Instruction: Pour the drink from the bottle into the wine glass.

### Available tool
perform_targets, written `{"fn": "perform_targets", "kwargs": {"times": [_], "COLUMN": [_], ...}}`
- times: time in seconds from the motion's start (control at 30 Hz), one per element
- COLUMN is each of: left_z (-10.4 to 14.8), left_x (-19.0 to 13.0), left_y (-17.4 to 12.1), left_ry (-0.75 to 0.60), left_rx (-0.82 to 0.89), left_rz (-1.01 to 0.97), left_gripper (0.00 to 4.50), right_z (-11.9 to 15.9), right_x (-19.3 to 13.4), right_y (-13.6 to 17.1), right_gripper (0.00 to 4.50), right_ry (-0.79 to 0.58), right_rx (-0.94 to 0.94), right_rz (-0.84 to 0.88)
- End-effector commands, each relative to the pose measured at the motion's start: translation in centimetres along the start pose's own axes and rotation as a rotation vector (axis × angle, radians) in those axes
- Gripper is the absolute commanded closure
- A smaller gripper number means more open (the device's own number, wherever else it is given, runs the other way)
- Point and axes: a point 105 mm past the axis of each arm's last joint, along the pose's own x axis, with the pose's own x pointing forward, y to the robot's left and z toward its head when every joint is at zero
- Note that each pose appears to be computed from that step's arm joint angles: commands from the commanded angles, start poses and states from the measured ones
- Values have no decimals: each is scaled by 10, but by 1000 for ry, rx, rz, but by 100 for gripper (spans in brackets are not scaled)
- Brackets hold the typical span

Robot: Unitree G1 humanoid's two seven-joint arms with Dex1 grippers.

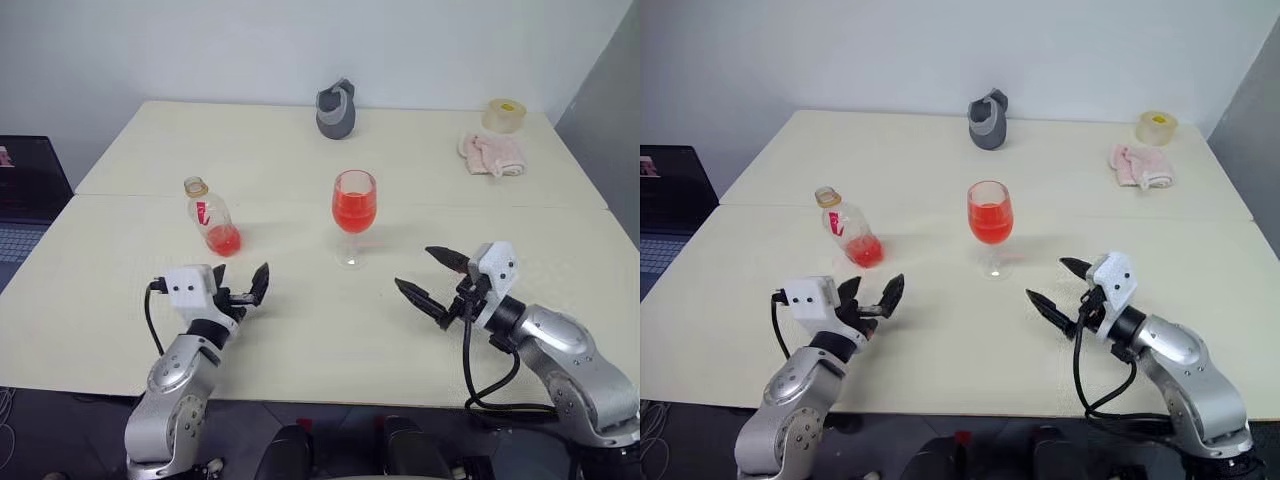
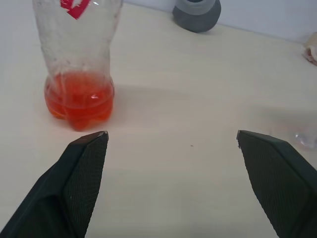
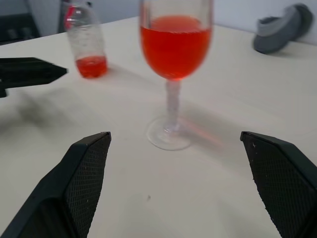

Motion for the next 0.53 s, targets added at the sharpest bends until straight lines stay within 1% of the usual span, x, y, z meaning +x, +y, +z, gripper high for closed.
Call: {"fn": "perform_targets", "kwargs": {"times": [0.03,0.17,0.33,0.53], "left_z": [11,10,1,-4], "left_x": [0,-1,-4,-7], "left_y": [-12,-15,-6,-7], "left_ry": [-21,-18,15,22], "left_rx": [54,90,153,156], "left_rz": [16,35,94,47], "left_gripper": [3,3,3,3], "right_z": [8,5,-5,-10], "right_x": [-6,-9,-13,-16], "right_y": [-5,-4,2,5], "right_gripper": [0,0,0,0], "right_ry": [-36,-37,-11,2], "right_rx": [-38,-27,-16,1], "right_rz": [-96,-162,-227,-267]}}
